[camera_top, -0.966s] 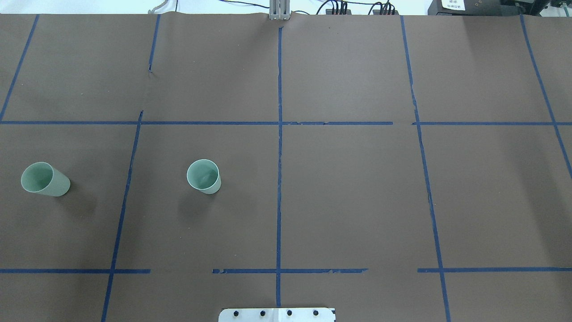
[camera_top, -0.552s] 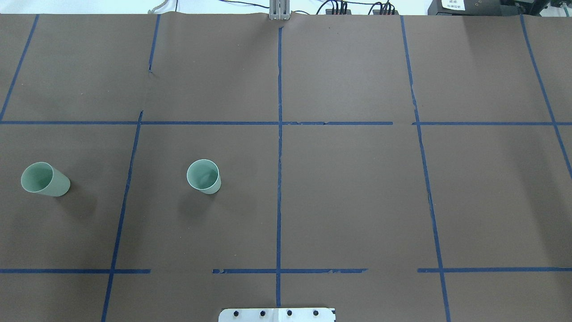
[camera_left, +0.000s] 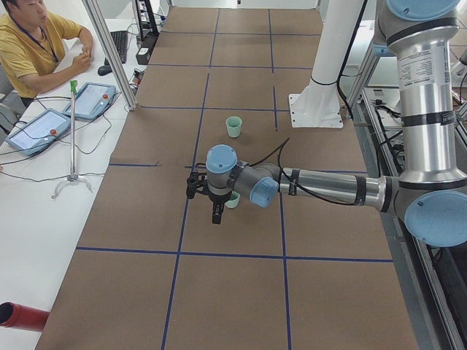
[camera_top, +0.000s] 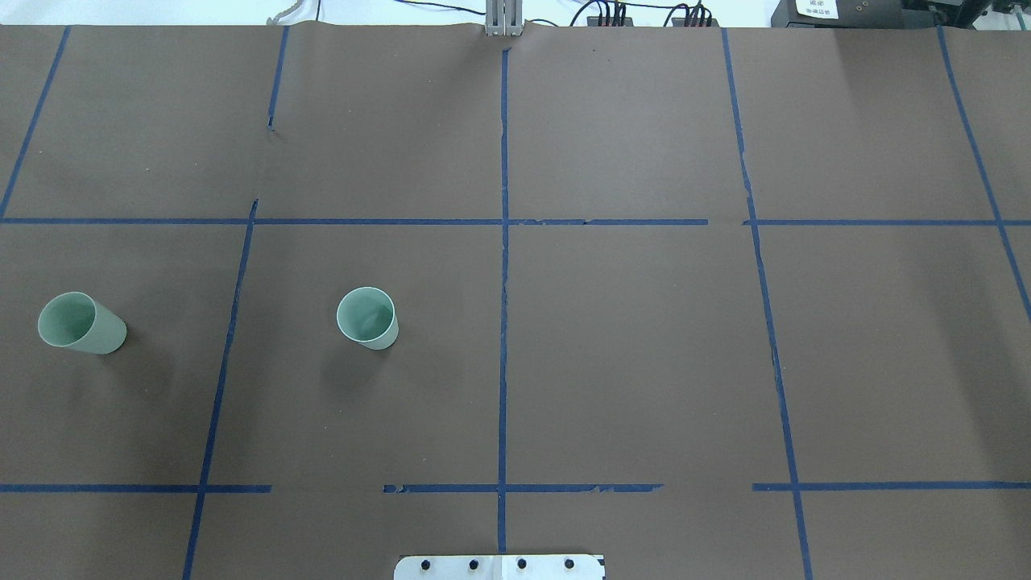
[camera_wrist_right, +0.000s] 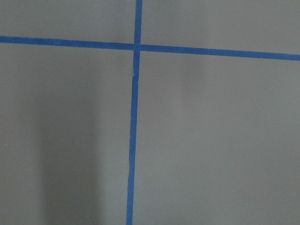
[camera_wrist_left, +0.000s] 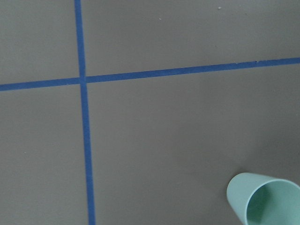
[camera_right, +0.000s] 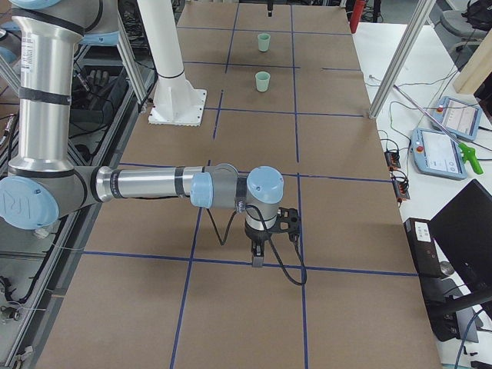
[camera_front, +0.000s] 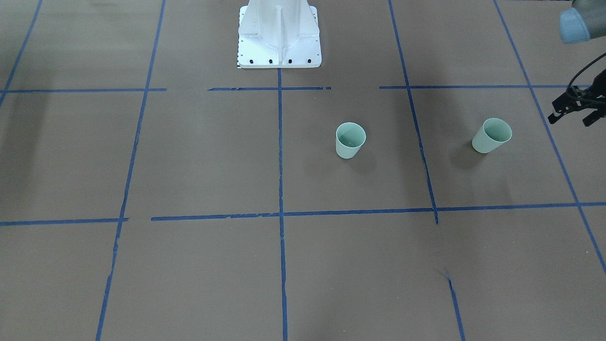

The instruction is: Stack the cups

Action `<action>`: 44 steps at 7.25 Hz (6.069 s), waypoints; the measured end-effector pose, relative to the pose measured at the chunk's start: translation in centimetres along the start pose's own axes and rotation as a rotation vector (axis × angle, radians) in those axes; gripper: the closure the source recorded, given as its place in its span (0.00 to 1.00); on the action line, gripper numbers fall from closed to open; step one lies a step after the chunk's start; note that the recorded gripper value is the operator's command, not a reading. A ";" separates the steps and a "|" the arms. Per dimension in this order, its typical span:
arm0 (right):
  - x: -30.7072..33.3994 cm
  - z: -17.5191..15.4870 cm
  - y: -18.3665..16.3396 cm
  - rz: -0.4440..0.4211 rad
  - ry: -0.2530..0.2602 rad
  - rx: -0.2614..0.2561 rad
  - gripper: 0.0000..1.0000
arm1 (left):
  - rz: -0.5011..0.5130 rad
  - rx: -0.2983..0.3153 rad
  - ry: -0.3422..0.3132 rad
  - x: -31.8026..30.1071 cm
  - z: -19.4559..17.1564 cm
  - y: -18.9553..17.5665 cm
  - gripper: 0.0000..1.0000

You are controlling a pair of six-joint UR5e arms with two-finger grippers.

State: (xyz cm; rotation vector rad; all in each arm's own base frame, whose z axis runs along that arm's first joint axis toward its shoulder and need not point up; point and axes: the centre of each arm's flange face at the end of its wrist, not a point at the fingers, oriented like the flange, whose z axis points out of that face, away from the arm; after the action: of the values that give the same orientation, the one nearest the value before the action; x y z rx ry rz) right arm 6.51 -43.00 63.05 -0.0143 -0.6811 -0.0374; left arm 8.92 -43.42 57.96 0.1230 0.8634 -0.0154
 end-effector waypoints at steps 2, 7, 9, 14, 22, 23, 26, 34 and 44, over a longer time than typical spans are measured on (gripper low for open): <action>0.0 0.0 0.0 0.000 0.000 0.000 0.00 | -0.111 0.026 0.001 3.9 3.6 1.6 0.00; 0.0 0.0 0.0 0.000 0.000 0.001 0.00 | -0.164 -0.008 -0.039 6.3 7.9 3.4 1.00; 0.0 0.0 0.0 0.001 0.000 0.001 0.00 | -0.159 -0.003 -0.034 6.9 7.8 3.3 1.00; 0.0 -0.1 0.0 0.001 0.000 0.001 0.00 | -0.217 0.037 0.008 14.3 2.8 0.5 1.00; 0.0 0.0 0.0 0.000 0.000 0.001 0.00 | -0.555 -0.006 -0.057 44.8 0.9 -1.4 1.00; 0.0 0.0 0.0 0.000 0.000 0.001 0.00 | -0.559 -0.001 -0.054 45.7 0.9 -1.0 1.00; 0.0 0.0 0.0 0.000 0.000 0.001 0.00 | -0.553 -0.013 -0.053 47.2 1.5 0.1 1.00; 0.0 0.0 0.0 0.000 0.000 0.001 0.00 | -0.514 -0.018 -0.042 46.1 0.8 0.7 0.00; 0.0 0.0 0.0 0.000 0.000 0.001 0.00 | 0.209 -0.097 -0.176 -10.9 -11.8 -0.8 0.00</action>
State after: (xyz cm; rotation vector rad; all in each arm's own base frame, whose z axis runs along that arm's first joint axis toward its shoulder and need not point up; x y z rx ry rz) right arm 6.56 -42.99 63.02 -0.0135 -0.6811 -0.0366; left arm -7.10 -43.25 58.55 0.1182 0.6710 0.2083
